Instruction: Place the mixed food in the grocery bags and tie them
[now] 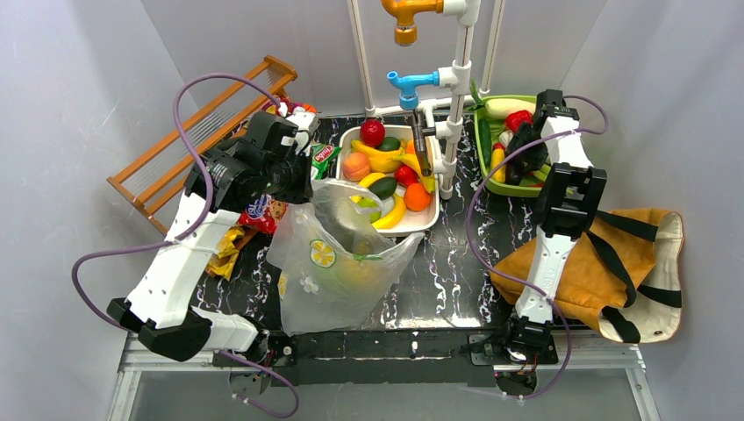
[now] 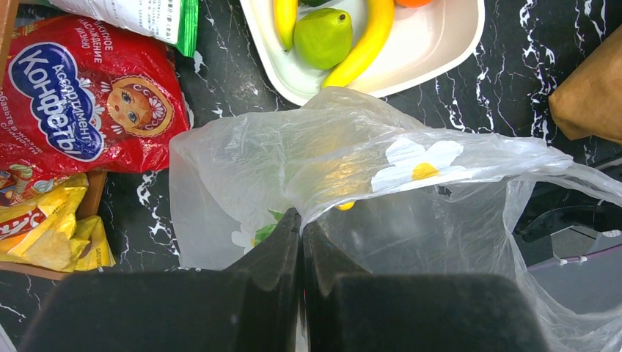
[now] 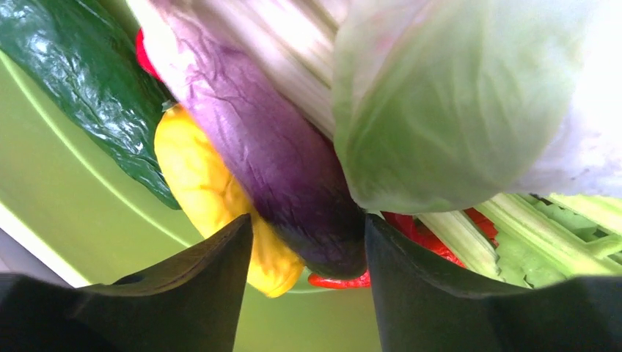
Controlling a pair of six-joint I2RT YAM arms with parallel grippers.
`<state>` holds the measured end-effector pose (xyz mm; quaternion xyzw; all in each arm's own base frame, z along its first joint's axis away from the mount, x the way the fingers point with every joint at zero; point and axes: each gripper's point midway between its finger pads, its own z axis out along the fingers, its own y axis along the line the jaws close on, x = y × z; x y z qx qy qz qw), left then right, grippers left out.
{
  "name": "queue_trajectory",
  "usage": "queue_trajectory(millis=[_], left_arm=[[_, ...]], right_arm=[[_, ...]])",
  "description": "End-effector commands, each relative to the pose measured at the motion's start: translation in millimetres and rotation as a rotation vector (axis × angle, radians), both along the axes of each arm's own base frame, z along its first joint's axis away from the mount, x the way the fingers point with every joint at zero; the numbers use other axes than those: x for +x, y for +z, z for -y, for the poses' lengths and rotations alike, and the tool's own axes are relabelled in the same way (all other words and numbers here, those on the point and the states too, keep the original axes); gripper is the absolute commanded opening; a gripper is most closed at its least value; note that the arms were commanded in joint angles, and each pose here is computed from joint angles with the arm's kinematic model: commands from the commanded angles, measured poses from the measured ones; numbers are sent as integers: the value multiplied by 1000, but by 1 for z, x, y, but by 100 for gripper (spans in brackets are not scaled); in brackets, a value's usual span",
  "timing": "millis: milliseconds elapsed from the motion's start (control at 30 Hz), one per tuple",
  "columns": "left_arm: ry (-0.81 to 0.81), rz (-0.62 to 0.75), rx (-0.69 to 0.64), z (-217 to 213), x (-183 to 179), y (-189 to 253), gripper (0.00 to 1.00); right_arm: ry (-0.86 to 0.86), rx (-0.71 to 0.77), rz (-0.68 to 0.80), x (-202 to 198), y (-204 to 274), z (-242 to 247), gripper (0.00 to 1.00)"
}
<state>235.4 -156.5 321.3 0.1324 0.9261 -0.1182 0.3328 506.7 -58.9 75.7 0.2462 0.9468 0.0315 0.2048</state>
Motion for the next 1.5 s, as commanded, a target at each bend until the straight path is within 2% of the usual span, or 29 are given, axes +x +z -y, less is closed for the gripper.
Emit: queue_trajectory(millis=[0,67,100,300,433,567,933,1233,1467], left_arm=[[13,19,24,-8,1,7,0],[12,15,27,-8,2,6,0],[11,11,29,-8,2,5,0],[29,14,24,-8,4,6,0],[47,18,8,-6,7,6,0],[68,23,-11,-3,12,8,0],[72,25,-46,15,32,9,0],[96,41,-113,24,37,4,0],[121,51,-191,26,29,11,0]], right_arm=[[-8,35,-27,-2,-20,-3,61],[-7,42,-38,-4,-23,-4,60],[-5,44,-47,-6,-26,-5,57],[32,100,-43,-5,-22,-16,21],[42,95,-21,-5,-4,-16,15],[40,101,33,-4,26,-19,12],[39,133,214,-13,116,-38,12],[39,213,297,-43,173,-57,12],[106,271,464,-93,246,-82,13]])
